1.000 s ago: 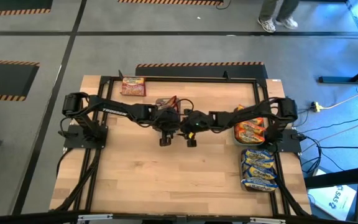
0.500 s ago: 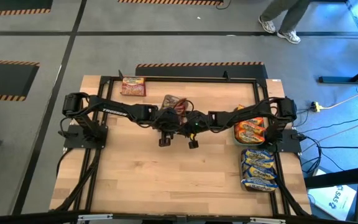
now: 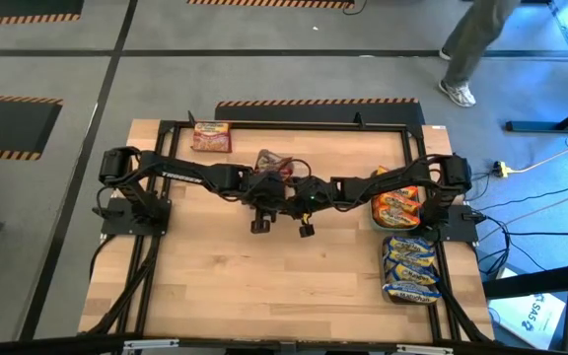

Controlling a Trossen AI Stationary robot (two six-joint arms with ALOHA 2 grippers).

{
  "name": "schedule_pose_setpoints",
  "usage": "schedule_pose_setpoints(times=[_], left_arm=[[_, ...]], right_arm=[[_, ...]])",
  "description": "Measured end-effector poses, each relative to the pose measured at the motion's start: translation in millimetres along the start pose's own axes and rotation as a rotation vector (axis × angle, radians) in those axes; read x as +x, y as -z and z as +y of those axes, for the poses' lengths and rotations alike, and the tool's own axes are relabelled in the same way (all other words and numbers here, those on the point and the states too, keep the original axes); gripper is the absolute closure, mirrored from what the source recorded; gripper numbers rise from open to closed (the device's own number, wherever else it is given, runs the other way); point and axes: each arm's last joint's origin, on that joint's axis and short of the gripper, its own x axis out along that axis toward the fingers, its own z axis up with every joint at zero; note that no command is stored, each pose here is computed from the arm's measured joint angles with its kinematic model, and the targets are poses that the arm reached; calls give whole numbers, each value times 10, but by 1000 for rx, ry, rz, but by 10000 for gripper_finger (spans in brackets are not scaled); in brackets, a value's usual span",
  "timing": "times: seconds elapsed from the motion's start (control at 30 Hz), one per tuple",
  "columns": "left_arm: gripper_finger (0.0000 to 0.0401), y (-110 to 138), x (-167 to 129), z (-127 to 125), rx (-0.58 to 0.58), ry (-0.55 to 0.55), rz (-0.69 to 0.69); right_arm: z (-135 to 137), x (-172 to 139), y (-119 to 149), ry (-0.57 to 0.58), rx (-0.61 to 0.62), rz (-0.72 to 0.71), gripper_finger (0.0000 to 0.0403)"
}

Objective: Sort Maruchan noodles
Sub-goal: Adjust the white bin

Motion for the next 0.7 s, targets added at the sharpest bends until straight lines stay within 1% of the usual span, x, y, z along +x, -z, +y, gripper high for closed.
schedule_pose_setpoints(times=[0.1,0.17,0.37,0.47,0.53,0.63,0.7], left_arm=[[383,-33,-11,-11,13,-1,-22],[379,-54,-29,-14,-3,4,-43],[364,-11,-9,-6,-28,-28,-20],[350,-9,-22,-9,-28,-22,-2],[337,-51,-60,-11,-26,-20,-25],[317,-102,-113,5,-21,-74,-44],[307,-96,-137,21,-19,-116,-28]], right_arm=[[6,5,19,-2,1,12,402],[14,7,48,-1,3,34,402],[0,7,47,16,4,35,402],[1,7,49,19,4,38,402],[2,-9,44,16,3,42,402],[0,-16,36,14,2,42,402],[3,-16,43,11,1,48,402]])
